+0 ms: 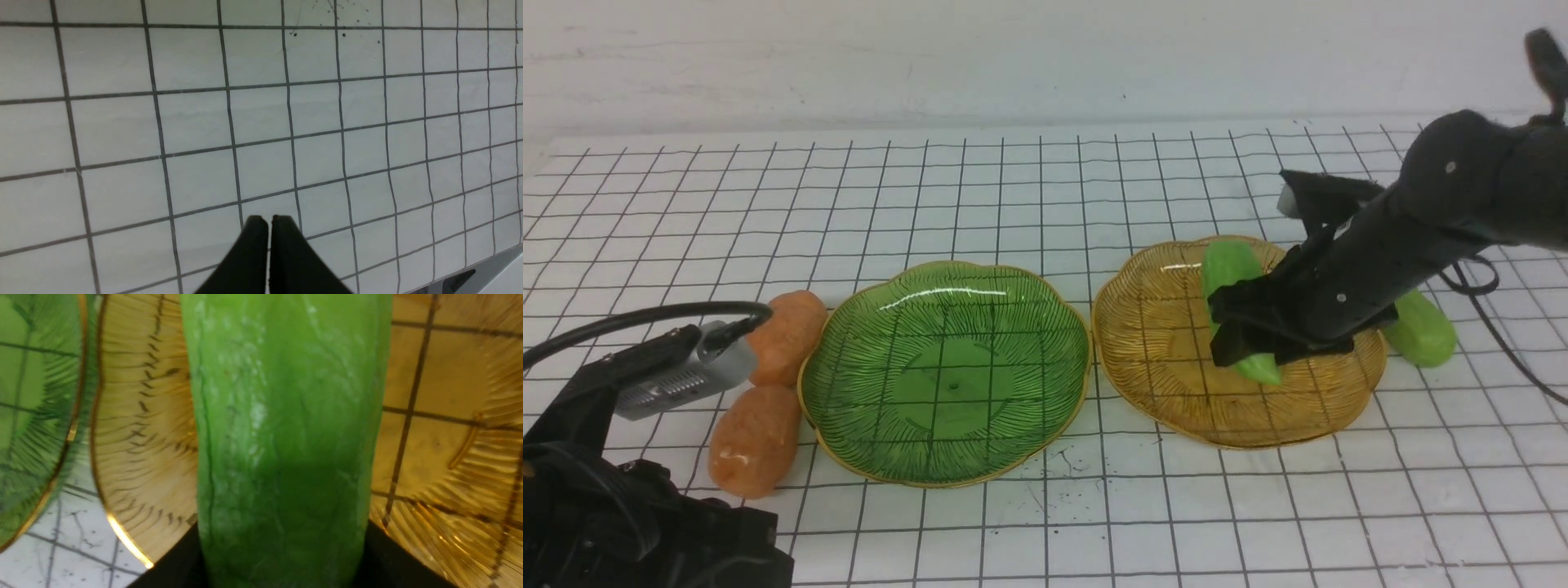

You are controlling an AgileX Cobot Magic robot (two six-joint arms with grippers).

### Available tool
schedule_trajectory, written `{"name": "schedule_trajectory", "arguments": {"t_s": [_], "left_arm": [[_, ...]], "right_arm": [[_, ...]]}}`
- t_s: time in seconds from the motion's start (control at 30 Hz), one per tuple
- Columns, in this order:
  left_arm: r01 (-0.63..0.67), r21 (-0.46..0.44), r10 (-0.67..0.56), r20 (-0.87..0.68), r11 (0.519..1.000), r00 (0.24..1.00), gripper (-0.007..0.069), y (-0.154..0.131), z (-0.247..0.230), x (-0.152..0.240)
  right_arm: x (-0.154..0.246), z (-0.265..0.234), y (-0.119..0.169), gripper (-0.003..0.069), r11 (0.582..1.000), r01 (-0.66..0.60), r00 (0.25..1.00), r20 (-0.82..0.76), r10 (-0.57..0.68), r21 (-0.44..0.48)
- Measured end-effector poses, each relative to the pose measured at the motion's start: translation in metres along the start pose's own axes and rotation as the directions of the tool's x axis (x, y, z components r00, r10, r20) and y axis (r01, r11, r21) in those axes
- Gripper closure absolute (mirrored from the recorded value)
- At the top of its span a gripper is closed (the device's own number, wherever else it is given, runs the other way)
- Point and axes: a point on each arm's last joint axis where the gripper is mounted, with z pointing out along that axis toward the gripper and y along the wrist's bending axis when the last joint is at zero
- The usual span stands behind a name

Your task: Put different types of vegetables on the plate.

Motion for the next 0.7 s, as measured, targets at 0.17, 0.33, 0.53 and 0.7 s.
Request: {"name": "schedule_trajectory", "arguments": {"t_s": [0.17,0.33,0.53,0.7], "left_arm": [[0.003,0.005,-0.003,-0.002,1.0,1.0,0.0629,0.0,0.0,0.0],[0.0,0.001,0.0,-0.003,1.0,1.0,0.0629,0.0,0.0,0.0],[-0.001,-0.002,0.001,-0.004,1.0,1.0,0.0629,0.0,0.0,0.0],[-0.002,-0.002,0.002,-0.004,1.0,1.0,0.0629,0.0,0.0,0.0]], "right_arm": [[-0.001,0.004,-0.001,0.0026,1.0,-0.001,1.0,-0.017,0.001,-0.002],[-0.014,-0.012,0.005,-0.0026,0.997,0.072,0.996,-0.05,-0.071,0.012],[-0.037,-0.051,-0.003,0.0125,0.972,0.194,0.978,-0.108,-0.18,0.136],[-0.047,-0.077,-0.054,0.0419,0.943,0.139,0.988,-0.112,-0.109,0.304]]}}
